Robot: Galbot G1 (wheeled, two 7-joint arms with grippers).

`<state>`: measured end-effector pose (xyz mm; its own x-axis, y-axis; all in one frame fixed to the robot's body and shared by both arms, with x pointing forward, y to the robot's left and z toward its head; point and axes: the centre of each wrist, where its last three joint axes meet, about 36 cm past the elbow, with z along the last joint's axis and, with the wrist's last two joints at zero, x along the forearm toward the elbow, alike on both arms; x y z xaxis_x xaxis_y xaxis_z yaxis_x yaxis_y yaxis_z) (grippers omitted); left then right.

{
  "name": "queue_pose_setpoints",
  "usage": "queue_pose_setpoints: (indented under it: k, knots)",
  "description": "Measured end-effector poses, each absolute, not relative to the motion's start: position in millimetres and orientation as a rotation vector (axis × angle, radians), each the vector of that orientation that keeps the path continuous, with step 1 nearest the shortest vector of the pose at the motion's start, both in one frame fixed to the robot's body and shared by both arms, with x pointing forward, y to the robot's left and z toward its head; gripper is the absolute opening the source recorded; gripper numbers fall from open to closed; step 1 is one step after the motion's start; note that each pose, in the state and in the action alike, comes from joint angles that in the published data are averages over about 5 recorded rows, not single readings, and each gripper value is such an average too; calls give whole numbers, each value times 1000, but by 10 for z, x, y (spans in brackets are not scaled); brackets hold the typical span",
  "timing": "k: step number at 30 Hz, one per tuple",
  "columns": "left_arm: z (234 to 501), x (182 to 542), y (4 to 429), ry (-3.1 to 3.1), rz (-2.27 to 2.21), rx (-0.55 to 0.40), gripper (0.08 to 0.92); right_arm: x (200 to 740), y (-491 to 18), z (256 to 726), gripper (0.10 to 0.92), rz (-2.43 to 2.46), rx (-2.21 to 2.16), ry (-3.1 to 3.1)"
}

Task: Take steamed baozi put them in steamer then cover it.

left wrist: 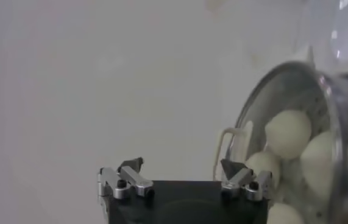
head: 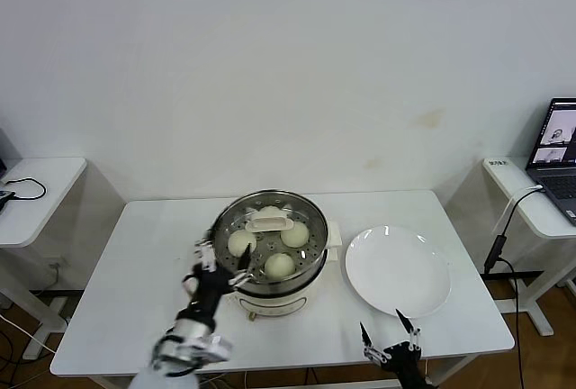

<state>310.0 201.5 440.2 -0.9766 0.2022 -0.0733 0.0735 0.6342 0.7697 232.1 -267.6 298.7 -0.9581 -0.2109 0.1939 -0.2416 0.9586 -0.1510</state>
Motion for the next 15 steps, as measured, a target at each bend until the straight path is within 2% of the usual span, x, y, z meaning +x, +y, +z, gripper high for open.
queue_pose_setpoints:
  k: [8,15]
  knots:
    - [4264,2785,2521,2989,699,81,823,2268,-2740,3053,823,256,352,-2932]
    - [3992,2512,2734,3148,299,-35,823,2214,-2755,3121,823,241,373,-2929]
